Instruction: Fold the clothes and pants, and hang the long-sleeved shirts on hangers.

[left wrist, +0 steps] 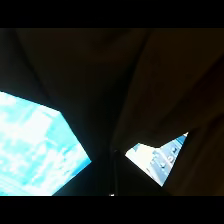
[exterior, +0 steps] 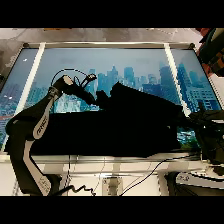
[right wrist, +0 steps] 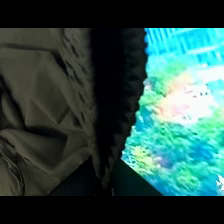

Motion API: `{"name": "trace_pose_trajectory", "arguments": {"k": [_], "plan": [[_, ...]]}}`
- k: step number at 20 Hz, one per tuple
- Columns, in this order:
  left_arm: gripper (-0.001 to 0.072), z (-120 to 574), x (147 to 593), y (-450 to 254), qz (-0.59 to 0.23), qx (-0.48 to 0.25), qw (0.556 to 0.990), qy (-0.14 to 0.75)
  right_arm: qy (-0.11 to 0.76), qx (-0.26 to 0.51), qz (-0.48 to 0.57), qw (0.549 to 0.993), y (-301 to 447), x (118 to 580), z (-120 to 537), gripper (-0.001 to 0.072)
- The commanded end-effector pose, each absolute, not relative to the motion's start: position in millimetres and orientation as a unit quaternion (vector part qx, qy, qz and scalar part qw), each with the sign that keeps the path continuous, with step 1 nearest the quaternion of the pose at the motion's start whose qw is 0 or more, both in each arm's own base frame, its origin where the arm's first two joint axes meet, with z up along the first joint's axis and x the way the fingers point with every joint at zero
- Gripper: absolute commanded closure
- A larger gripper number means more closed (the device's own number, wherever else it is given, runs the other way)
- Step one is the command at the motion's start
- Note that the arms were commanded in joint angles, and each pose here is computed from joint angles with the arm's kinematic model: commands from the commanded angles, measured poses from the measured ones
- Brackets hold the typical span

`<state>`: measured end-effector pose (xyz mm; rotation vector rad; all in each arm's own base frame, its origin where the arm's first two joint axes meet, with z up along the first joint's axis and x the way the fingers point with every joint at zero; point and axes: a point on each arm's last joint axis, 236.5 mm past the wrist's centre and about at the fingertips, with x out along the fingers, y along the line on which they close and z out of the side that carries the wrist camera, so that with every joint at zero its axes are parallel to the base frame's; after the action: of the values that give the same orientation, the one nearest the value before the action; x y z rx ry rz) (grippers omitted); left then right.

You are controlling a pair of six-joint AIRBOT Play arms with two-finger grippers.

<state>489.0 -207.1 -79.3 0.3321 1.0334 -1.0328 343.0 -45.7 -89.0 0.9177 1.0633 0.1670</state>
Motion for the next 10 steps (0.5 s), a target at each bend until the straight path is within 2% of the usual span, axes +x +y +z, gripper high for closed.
{"name": "trace_pose_trajectory", "arguments": {"k": [1, 5, 10], "plan": [[0.0695, -38, 509, -193, -0.434, 0.140, 0.767, 0.451, 0.487, 0.425, 0.086, 0.758, -42, 343, -84, 0.0687], [0.0695, 78, 531, -144, -0.383, 0.157, 0.835, 0.363, 0.468, 0.407, 0.086, 0.780, -45, 347, -65, 0.0687], [0.0695, 205, 512, -67, -0.297, 0.179, 0.898, 0.271, 0.440, 0.374, 0.069, 0.814, -57, 354, -43, 0.0687]]}}
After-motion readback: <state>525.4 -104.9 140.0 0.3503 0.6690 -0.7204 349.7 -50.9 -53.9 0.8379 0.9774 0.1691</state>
